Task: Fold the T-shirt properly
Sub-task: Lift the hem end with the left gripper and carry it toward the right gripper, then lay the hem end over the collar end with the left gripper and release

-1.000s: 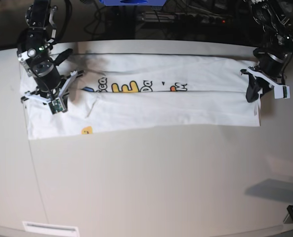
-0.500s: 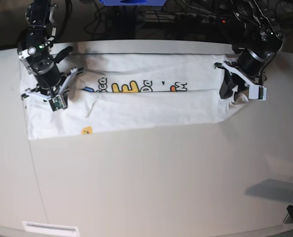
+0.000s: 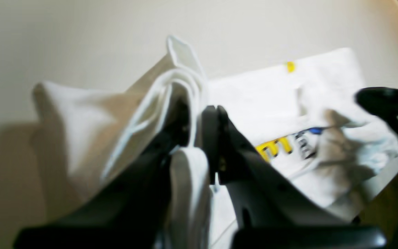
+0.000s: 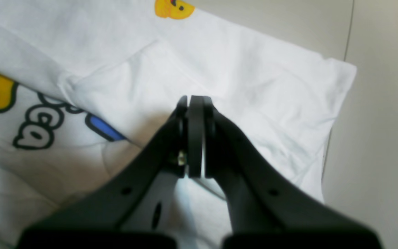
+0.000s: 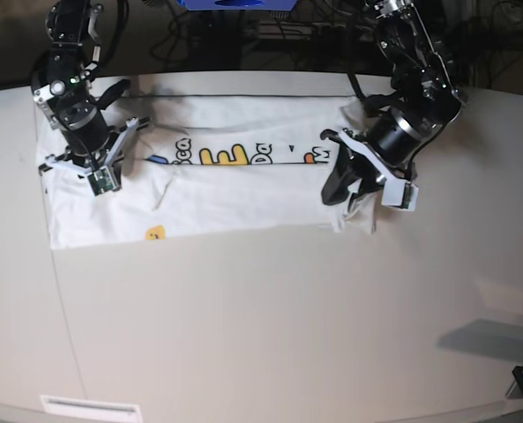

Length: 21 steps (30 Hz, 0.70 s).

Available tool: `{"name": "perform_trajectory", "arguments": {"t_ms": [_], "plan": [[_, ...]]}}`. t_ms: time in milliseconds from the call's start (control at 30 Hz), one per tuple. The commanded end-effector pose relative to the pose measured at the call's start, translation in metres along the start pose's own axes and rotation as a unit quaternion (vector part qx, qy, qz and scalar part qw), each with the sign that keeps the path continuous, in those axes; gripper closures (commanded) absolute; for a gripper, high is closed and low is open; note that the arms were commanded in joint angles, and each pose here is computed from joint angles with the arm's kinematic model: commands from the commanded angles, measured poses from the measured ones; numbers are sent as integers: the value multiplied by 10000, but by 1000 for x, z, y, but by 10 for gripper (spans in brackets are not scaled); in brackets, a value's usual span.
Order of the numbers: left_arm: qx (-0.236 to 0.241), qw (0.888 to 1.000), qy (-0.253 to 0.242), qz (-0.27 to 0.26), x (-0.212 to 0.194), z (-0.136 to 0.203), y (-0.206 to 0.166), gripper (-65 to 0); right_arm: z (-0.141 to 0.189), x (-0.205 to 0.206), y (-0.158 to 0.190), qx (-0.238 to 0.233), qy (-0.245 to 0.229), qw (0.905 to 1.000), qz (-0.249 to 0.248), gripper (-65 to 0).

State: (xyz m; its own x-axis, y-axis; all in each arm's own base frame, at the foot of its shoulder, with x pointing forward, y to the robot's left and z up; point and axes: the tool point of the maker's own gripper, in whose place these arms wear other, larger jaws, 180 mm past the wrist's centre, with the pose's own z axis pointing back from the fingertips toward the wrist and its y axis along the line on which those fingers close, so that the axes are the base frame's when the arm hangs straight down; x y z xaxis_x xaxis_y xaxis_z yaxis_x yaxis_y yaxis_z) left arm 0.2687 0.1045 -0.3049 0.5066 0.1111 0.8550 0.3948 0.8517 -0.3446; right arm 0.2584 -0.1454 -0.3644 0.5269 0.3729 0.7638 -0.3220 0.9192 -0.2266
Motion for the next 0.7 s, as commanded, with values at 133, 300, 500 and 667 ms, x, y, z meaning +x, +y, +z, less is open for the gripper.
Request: {"name": "perform_trajectory", "arguments": {"t_ms": [133, 300, 500, 667], "plan": [[-479, 9980, -312, 259, 22, -28, -33, 0, 2, 13, -6, -74, -236, 9997, 30, -1], [-822, 9949, 13, 590, 3, -56, -48, 0, 4, 10, -14, -179, -201, 9996, -1, -1], [-1109, 9914, 78, 687, -9, -66, -67, 0, 10, 2, -39, -514, -120, 9986, -85, -1], [-1379, 9885, 110, 615, -9, -71, -87, 0, 10, 1, -41, -537, -105, 9985, -87, -1]]}}
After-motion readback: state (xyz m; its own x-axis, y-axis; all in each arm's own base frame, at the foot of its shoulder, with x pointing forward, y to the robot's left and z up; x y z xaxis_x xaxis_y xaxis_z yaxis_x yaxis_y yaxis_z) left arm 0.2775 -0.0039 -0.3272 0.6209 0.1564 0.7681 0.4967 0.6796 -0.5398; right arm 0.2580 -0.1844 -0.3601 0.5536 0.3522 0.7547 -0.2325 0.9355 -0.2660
